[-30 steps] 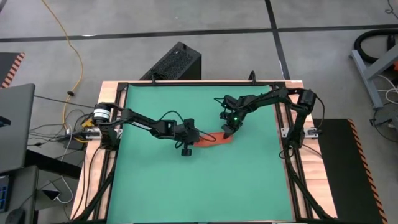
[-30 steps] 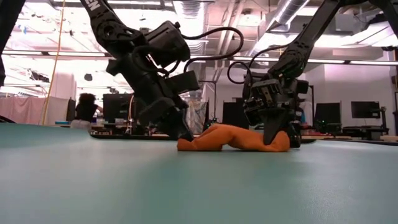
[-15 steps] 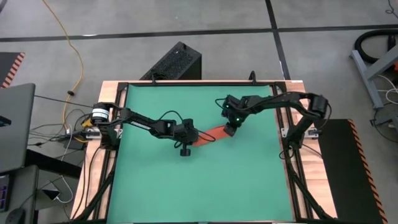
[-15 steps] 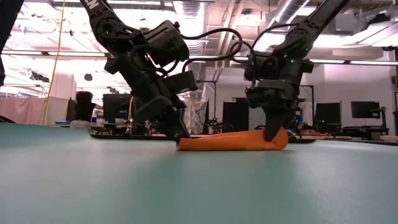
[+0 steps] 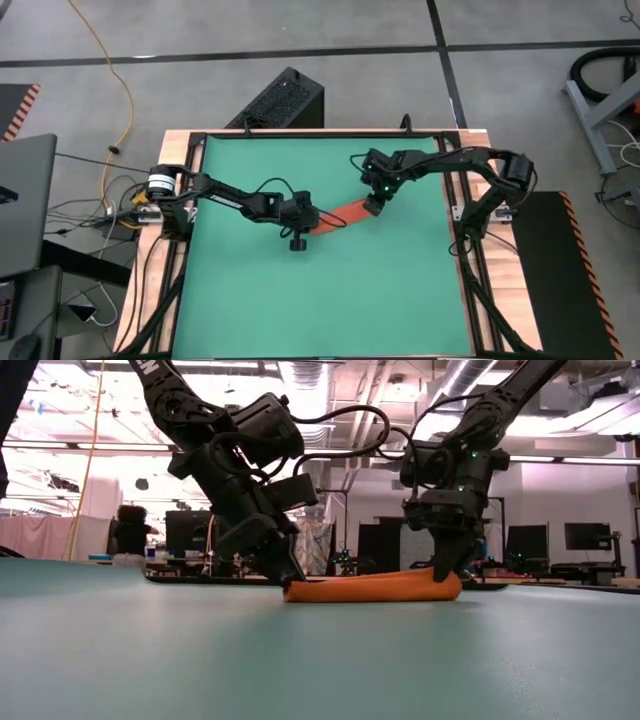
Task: Roll towel
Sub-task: Roll the orange microfiber towel
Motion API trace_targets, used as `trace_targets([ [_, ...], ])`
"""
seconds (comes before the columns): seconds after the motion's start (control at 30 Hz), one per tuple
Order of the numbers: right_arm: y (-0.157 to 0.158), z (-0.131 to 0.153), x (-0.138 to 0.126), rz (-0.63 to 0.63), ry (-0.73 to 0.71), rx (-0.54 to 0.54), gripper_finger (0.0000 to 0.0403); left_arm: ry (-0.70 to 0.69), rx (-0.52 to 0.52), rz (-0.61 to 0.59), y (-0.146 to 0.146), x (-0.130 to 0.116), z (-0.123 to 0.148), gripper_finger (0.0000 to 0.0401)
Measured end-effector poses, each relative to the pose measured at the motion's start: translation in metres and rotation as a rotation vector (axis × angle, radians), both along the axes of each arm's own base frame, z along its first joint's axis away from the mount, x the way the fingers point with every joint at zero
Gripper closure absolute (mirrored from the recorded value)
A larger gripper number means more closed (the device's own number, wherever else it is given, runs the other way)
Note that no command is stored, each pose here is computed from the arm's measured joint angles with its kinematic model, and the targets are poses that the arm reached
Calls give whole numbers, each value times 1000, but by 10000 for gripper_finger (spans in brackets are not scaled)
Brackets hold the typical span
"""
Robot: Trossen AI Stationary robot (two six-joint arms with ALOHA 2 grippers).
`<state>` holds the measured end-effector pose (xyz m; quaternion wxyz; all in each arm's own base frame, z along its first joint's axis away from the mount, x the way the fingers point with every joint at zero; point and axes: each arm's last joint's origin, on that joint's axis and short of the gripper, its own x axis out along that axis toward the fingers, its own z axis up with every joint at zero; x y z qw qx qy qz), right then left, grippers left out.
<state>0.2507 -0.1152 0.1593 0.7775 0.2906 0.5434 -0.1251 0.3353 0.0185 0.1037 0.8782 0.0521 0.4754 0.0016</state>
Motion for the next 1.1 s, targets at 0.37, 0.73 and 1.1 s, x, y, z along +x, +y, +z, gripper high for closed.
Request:
trace_targets([
  [0.37, -14, 36, -22, -31, -105, -129, 262, 0, 1, -2, 0, 0, 0, 401],
  [0.73, 37, 21, -44, 52, -753, -304, 296, 3, 5, -10, 0, 0, 0, 401],
  [1.1, 50, -16, -41, 118, -781, -401, 341, 5, -14, 10, 8, -1, 0, 401],
])
